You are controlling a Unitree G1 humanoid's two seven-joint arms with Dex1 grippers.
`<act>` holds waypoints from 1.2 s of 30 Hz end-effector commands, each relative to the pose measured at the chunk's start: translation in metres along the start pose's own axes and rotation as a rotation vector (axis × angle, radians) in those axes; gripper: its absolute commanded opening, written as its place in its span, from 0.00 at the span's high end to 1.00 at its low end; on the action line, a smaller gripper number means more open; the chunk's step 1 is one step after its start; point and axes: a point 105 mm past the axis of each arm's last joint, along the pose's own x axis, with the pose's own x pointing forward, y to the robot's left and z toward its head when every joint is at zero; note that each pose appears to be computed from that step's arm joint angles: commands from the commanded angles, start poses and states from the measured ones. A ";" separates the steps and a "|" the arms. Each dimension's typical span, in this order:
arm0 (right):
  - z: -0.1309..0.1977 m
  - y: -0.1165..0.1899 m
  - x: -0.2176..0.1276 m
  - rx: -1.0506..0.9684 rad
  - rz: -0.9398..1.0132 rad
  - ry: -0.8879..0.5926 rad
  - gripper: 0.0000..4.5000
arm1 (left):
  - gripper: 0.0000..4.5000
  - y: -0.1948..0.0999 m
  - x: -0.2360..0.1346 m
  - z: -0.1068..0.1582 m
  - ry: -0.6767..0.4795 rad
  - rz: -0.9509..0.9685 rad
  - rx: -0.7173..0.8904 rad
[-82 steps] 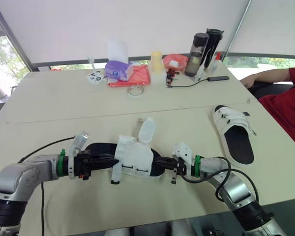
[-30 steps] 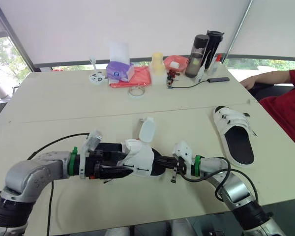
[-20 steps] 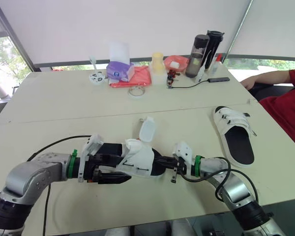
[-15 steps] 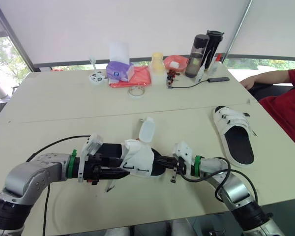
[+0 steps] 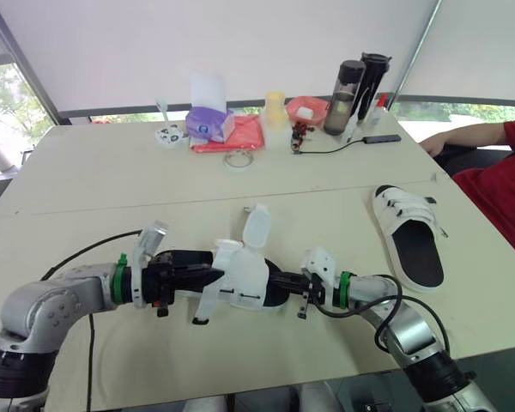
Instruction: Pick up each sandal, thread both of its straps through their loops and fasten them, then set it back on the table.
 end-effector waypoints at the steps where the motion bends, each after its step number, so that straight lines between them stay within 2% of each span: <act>1: -0.043 -0.006 -0.007 0.082 -0.068 0.156 1.00 | 1.00 -0.008 0.004 0.017 -0.068 -0.036 -0.006; 6: -0.044 -0.005 -0.006 0.083 -0.068 0.157 1.00 | 1.00 0.009 0.009 0.023 -0.126 0.004 -0.055; 13: -0.045 -0.005 -0.007 0.084 -0.073 0.159 1.00 | 1.00 0.031 0.009 0.016 -0.122 0.061 -0.067; 18: -0.045 -0.005 -0.007 0.083 -0.077 0.161 1.00 | 1.00 0.041 0.011 0.036 -0.198 0.055 -0.085; 28: -0.046 -0.004 -0.007 0.082 -0.079 0.165 1.00 | 1.00 0.047 0.015 0.021 -0.070 0.034 -0.085; 33: -0.046 -0.004 -0.007 0.080 -0.081 0.163 1.00 | 1.00 0.051 0.015 0.006 0.007 0.056 -0.019; 36: -0.046 -0.004 -0.007 0.080 -0.084 0.162 1.00 | 0.80 0.051 0.014 0.004 0.011 0.058 -0.023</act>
